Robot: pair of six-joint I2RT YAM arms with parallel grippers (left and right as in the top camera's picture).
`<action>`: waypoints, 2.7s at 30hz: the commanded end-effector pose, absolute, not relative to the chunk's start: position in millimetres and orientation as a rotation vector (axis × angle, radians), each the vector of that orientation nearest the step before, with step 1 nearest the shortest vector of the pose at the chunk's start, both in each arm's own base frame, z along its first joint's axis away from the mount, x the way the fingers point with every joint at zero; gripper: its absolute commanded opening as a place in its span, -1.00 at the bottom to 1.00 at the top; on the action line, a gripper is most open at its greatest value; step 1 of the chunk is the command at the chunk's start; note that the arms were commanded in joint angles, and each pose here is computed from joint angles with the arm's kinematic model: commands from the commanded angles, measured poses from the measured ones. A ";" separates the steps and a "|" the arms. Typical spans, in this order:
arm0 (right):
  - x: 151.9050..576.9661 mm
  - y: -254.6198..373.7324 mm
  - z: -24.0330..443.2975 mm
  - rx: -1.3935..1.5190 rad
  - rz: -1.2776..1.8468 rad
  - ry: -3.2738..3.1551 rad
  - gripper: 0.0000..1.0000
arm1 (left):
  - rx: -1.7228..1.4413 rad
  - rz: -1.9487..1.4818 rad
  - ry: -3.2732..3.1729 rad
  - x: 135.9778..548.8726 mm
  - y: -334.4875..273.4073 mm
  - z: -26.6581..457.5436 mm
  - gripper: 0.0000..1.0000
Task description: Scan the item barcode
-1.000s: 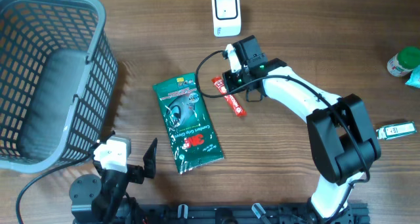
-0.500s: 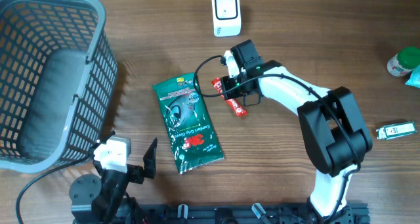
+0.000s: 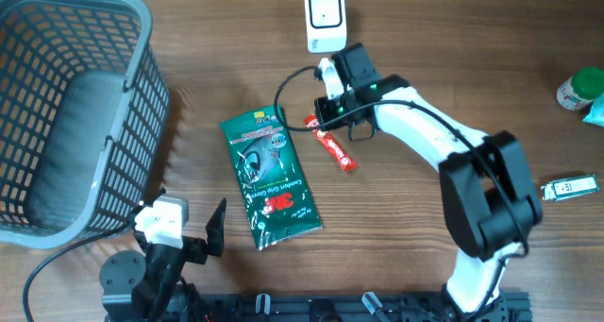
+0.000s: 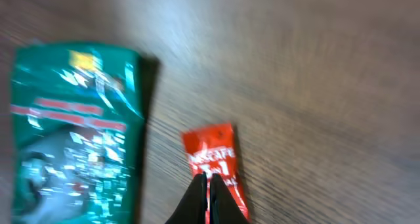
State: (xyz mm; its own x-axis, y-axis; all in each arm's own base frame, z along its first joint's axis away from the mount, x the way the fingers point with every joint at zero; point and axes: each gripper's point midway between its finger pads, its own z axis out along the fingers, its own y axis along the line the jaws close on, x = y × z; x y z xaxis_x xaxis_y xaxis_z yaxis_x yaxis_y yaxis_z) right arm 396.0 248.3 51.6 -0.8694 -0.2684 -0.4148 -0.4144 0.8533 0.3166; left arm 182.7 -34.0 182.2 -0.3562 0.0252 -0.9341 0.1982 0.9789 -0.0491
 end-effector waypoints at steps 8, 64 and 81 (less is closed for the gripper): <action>370.1 249.4 4.3 -0.566 0.576 2.787 -0.91 | 0.163 -0.201 1.927 182.3 -36.8 181.3 1.00; 285.9 285.0 127.5 -0.917 1.515 2.605 -0.91 | 0.163 -0.201 1.927 182.3 -36.8 181.3 1.00; 321.1 285.9 210.2 -1.355 1.659 1.208 -0.91 | 0.163 -0.201 1.927 182.3 -36.8 181.3 1.00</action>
